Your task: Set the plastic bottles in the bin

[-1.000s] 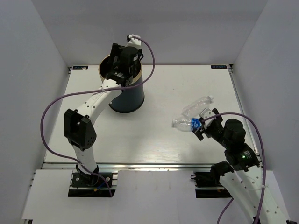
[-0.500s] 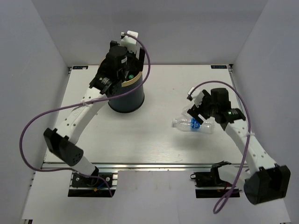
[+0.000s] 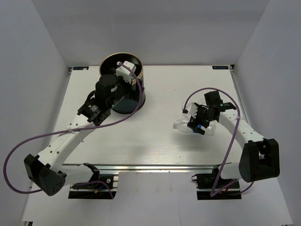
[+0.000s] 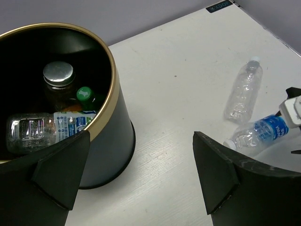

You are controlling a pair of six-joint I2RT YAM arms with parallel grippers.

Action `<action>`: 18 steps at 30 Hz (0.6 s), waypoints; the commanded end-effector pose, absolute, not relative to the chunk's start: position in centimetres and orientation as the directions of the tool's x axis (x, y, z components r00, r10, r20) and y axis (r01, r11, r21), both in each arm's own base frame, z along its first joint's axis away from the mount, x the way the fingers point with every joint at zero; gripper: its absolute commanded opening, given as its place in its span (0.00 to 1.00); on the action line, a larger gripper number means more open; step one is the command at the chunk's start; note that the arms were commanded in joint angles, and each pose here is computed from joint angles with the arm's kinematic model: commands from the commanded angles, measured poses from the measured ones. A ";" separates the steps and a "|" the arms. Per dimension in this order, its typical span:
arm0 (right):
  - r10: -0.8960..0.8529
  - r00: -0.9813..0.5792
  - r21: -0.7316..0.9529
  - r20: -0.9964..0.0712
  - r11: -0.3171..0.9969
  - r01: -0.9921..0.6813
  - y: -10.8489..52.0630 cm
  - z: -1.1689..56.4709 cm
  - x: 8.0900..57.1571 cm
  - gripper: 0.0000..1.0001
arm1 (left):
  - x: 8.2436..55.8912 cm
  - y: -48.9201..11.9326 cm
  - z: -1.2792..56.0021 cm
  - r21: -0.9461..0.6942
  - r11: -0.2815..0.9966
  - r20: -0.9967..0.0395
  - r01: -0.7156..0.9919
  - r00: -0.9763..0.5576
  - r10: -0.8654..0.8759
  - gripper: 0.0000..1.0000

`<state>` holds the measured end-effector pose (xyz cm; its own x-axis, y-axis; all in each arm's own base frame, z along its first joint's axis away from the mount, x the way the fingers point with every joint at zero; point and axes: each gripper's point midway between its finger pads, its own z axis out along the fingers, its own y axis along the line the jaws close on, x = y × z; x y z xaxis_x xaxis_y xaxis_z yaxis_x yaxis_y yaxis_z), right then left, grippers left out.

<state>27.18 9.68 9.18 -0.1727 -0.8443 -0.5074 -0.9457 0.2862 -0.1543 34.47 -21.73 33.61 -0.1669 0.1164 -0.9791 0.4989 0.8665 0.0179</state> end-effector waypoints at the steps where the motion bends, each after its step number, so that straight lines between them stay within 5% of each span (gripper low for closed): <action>1: -0.862 -0.126 -0.170 -0.490 0.236 -0.957 9.5 7.7 27.1 0.90 | 33.3 -21.8 35.3 0.005 0.850 -0.990 0.526 -0.115 0.077 1.00; 7: -0.880 -0.177 -0.149 -0.440 0.266 -0.953 8.8 4.5 28.3 0.88 | 31.9 -21.8 34.9 -0.011 0.827 -0.993 0.562 -0.102 0.056 1.00; 14: -0.900 -0.209 -0.114 -0.383 0.270 -0.956 8.0 2.3 28.1 0.65 | 30.7 -21.6 34.2 -0.014 0.809 -0.993 0.587 -0.103 0.057 1.00; 17: -0.901 -0.201 -0.120 -0.385 0.265 -0.957 8.0 2.5 27.9 0.49 | 30.5 -21.5 33.7 -0.015 0.810 -0.992 0.587 -0.111 0.062 1.00; 18: -0.897 -0.203 -0.108 -0.392 0.264 -0.958 8.1 2.8 27.6 0.36 | 30.2 -21.3 34.1 -0.014 0.809 -0.994 0.587 -0.100 0.055 1.00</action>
<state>28.14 8.25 2.58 -0.2125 -0.8947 -0.3928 -0.9557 0.2741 -0.1073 31.17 -21.29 32.85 -0.1315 0.0874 -0.9875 0.5676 0.8233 -0.0027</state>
